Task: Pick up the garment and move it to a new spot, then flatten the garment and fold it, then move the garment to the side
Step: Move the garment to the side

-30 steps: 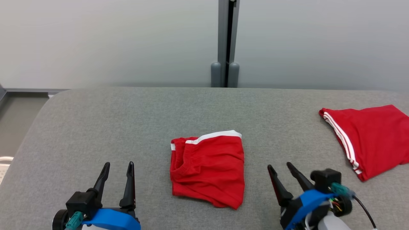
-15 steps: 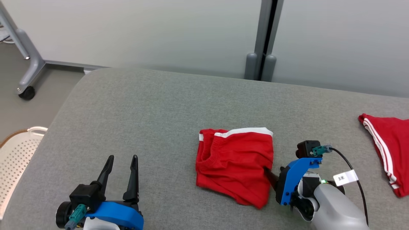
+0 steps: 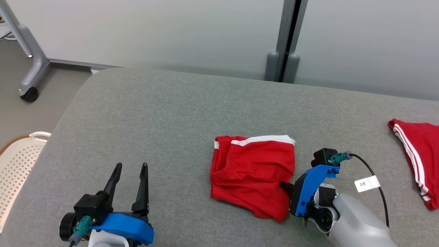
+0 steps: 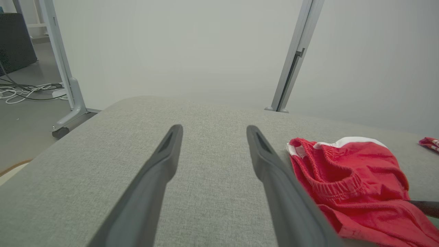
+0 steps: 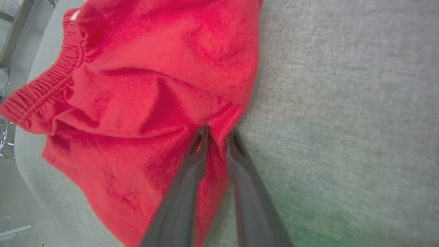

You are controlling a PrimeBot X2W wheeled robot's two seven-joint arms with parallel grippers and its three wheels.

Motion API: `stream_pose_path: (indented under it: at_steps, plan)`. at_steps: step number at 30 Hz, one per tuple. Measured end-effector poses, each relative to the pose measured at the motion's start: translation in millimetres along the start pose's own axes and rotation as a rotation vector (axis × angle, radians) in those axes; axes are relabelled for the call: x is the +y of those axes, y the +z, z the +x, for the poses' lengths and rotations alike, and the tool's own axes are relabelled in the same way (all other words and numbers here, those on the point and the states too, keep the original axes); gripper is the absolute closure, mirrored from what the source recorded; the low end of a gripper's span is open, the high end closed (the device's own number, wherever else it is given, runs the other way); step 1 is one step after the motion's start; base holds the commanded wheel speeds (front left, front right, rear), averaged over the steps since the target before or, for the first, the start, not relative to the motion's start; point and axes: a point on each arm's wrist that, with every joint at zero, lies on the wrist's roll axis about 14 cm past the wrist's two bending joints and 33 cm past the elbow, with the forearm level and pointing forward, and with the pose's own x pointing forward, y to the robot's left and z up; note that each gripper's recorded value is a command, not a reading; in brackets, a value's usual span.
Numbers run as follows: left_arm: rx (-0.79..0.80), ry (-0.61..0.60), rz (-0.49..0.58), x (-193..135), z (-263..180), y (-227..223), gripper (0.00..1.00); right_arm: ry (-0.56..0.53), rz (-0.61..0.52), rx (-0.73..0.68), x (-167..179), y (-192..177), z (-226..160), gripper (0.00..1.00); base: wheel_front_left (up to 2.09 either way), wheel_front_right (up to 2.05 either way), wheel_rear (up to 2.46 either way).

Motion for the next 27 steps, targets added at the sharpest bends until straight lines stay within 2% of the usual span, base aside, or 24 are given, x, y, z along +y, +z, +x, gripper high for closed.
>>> stream_pose_path:
  at_steps: [10, 19, 27]
  plan:
    - [-0.003, -0.094, 0.015, -27.8, 12.4, 1.2, 0.0, -0.01, 0.028, -0.182, -7.6, 26.5, -20.0, 1.0, 0.0, 0.0, 0.0]
    - [0.017, -0.305, 0.017, -98.5, 27.3, -5.7, 0.0, -0.117, 0.069, -0.295, -61.1, 37.2, -63.0, 1.0, 0.0, 0.0, 0.0]
    - [0.041, -0.493, 0.005, -165.0, 35.2, -13.1, 0.0, -0.2, 0.125, -0.364, -103.6, 28.6, -101.1, 1.0, 0.0, 0.0, 0.0]
